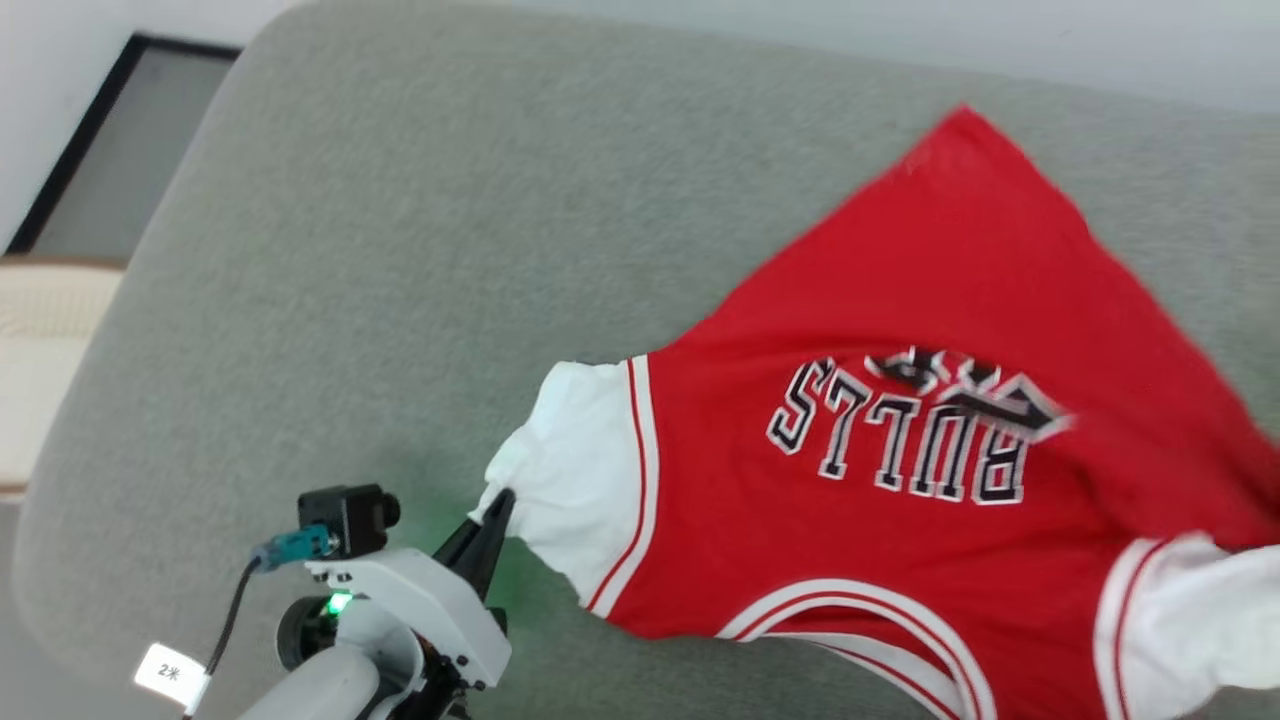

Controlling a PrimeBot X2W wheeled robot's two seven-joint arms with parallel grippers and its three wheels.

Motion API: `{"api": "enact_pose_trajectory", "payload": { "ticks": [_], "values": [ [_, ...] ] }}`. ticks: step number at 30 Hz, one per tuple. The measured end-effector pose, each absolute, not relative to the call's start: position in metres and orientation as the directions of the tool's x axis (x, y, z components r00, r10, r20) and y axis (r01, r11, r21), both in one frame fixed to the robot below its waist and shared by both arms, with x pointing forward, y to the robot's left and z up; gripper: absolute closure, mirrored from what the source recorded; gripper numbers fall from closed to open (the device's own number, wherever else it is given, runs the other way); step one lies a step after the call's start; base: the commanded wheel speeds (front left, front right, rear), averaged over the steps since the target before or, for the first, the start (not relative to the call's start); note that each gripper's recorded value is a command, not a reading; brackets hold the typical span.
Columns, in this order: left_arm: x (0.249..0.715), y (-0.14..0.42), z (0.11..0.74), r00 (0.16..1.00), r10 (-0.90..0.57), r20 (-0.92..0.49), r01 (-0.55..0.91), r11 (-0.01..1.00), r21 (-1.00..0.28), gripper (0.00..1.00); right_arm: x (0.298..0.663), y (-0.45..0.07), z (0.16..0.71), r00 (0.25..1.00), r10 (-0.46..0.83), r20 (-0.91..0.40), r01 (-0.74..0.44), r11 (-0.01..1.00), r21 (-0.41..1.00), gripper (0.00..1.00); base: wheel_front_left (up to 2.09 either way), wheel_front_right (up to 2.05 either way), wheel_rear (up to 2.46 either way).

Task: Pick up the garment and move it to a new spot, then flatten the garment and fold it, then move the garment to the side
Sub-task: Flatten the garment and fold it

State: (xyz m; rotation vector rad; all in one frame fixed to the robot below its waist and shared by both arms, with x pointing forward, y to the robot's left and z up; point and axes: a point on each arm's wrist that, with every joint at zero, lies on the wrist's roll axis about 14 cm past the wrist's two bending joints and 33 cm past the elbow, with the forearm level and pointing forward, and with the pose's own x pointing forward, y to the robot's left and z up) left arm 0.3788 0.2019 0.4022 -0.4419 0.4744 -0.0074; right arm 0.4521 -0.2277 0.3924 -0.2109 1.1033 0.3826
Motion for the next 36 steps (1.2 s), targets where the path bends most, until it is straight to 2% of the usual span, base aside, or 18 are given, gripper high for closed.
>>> {"api": "enact_pose_trajectory", "payload": {
  "ticks": [6,11,13,15,16,17,18,21,27,30,34,36],
  "values": [
    [0.386,0.182,0.415,0.896,-0.17,-0.411,-0.016,0.911,-0.412,1.0,0.362,-0.249,0.386,0.31,0.208,-0.928,-0.34,0.935,0.096,1.0,0.0,0.0,0.0],
    [0.391,0.166,0.419,0.892,-0.214,-0.398,0.031,0.907,-0.419,1.0,0.294,-0.235,0.376,0.227,0.242,-0.943,-0.324,0.932,0.161,1.0,0.0,0.0,0.0],
    [0.393,0.16,0.42,0.89,-0.231,-0.394,0.047,0.905,-0.423,1.0,0.273,-0.224,0.373,0.196,0.269,-0.943,-0.315,0.928,0.199,1.0,0.0,0.0,0.0],
    [0.395,0.155,0.42,0.886,-0.244,-0.395,0.059,0.903,-0.426,1.0,0.267,-0.218,0.374,0.207,0.275,-0.939,-0.313,0.928,0.203,1.0,0.0,0.0,0.0],
    [0.396,0.153,0.42,0.885,-0.248,-0.395,0.063,0.903,-0.426,1.0,0.268,-0.216,0.376,0.222,0.277,-0.935,-0.314,0.928,0.2,0.93,0.0,0.0,0.0],
    [0.396,0.151,0.419,0.882,-0.253,-0.397,0.067,0.902,-0.427,1.0,0.272,-0.214,0.379,0.246,0.281,-0.928,-0.313,0.929,0.198,0.59,0.0,0.0,0.0],
    [0.396,0.15,0.419,0.88,-0.258,-0.399,0.07,0.901,-0.427,1.0,0.276,-0.213,0.382,0.268,0.281,-0.921,-0.314,0.93,0.192,0.0,0.0,0.0,0.0],
    [0.397,0.149,0.418,0.879,-0.261,-0.4,0.074,0.902,-0.425,1.0,0.298,-0.214,0.401,0.34,0.266,-0.902,-0.354,0.925,0.14,0.0,0.0,0.0,0.0],
    [0.396,0.148,0.419,0.879,-0.262,-0.397,0.077,0.902,-0.424,1.0,0.371,-0.208,0.471,0.564,0.289,-0.773,-0.402,0.914,0.049,0.0,0.0,0.0,0.0],
    [0.396,0.149,0.418,0.881,-0.257,-0.398,0.069,0.901,-0.428,1.0,0.411,-0.211,0.499,0.666,0.256,-0.701,-0.409,0.911,-0.056,0.0,0.0,0.0,0.0],
    [0.395,0.15,0.409,0.874,-0.25,-0.417,0.05,0.899,-0.436,1.0,0.456,-0.196,0.497,0.71,0.276,-0.648,-0.395,0.918,-0.042,0.0,0.0,0.0,0.0],
    [0.397,0.15,0.407,0.872,-0.251,-0.421,0.045,0.896,-0.441,1.0,0.479,-0.197,0.491,0.725,0.238,-0.647,-0.388,0.916,-0.098,0.0,0.0,0.0,0.0]
  ]
}}
